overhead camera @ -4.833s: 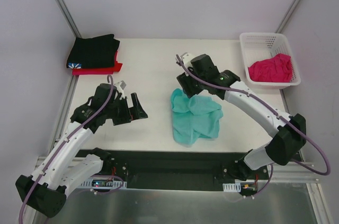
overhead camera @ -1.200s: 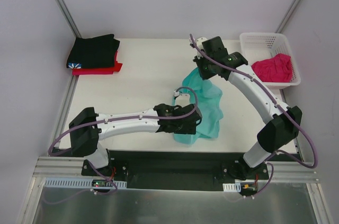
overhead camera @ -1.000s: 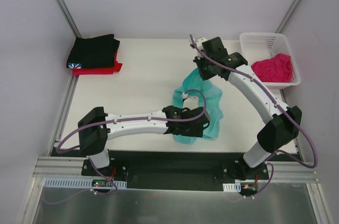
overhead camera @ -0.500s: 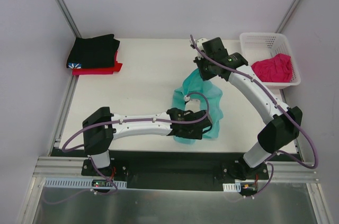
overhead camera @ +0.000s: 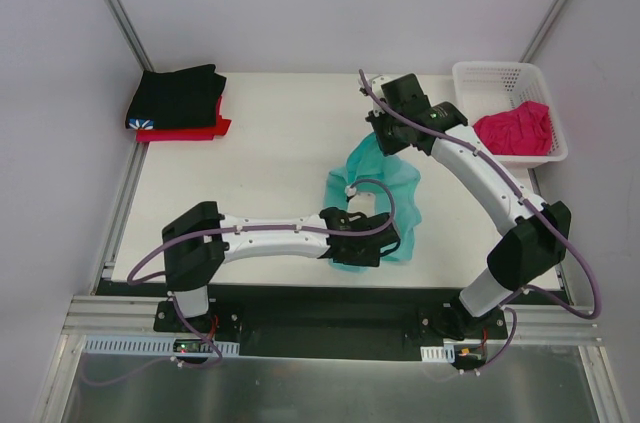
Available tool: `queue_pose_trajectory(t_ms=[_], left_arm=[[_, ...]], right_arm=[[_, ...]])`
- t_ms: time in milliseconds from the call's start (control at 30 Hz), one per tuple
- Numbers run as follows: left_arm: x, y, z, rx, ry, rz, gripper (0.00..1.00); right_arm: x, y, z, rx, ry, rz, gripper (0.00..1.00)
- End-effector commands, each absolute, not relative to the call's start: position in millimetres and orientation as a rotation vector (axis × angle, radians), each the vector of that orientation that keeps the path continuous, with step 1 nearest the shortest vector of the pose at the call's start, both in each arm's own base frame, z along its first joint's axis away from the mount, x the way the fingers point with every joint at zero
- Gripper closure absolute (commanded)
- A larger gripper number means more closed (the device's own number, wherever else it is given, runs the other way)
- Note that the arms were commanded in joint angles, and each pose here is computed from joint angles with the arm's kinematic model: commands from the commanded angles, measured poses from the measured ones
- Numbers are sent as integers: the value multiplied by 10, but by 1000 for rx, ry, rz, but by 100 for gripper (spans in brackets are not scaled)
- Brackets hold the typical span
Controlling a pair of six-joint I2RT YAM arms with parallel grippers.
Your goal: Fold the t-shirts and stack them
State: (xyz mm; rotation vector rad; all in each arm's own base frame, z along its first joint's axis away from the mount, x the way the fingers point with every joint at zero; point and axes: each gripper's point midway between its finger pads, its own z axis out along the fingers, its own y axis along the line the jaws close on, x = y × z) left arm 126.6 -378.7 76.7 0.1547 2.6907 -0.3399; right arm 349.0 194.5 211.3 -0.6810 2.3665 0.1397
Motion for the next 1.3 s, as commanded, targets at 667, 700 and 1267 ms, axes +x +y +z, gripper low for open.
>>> queue_pose_trajectory(t_ms=[667,700,1267], left_arm=[[1266,-3507,753,145,2719,-151,100],[1304,-3440,835,144,2699,-119,100],[1769,-612,3457,-199,2229,37,100]], right_arm=[[3434,1821,2403,-612,2302,117,99],[3443,1784,2430,-596,2298,98,99],[2533,1339,4694,-384,1824,311,99]])
